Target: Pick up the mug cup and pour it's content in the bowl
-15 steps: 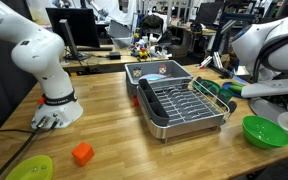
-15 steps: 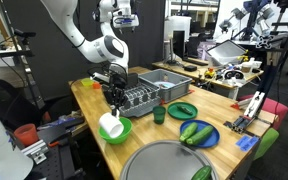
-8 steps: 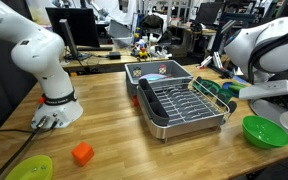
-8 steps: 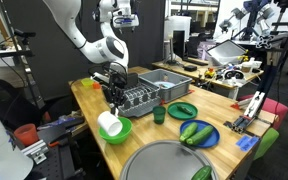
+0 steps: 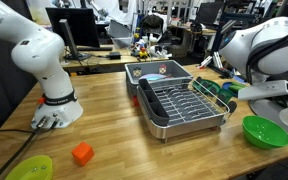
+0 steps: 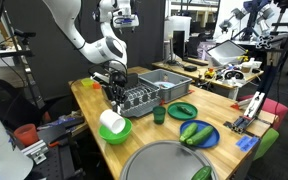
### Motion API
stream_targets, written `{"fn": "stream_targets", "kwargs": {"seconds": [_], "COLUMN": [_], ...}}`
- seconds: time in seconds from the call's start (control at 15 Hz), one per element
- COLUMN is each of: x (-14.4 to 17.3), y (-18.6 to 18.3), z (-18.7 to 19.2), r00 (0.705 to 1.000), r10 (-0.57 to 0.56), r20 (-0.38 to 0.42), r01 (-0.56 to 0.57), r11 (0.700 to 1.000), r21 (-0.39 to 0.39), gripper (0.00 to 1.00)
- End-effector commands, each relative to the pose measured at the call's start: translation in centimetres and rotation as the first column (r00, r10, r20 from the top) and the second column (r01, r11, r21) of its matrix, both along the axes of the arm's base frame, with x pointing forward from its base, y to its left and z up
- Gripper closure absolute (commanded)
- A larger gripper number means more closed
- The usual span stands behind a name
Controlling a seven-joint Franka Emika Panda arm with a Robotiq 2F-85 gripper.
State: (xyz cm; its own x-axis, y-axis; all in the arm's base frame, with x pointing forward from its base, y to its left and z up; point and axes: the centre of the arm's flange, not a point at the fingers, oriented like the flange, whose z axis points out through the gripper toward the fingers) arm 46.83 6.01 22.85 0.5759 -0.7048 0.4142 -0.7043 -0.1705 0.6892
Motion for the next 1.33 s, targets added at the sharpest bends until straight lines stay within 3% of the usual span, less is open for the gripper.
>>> {"fn": "stream_targets", "kwargs": {"seconds": [0.0, 0.87, 1.2, 1.27], "x": [0.4, 1.2, 1.2, 0.8], "y": [0.5, 1.9, 1.9, 2.0], "z": [-0.1, -0.3, -0.8, -0.6], "r00": [1.000, 0.993, 0.993, 0.994], "r10": [-0.001, 0.094, 0.086, 0.084], "r20": [0.007, 0.076, 0.078, 0.065], "r01": [0.002, -0.088, -0.082, -0.081], "r11": [0.999, 0.993, 0.995, 0.996], "r21": [-0.053, -0.080, -0.055, -0.047], "gripper": [0.98, 0.98, 0.98, 0.91]}}
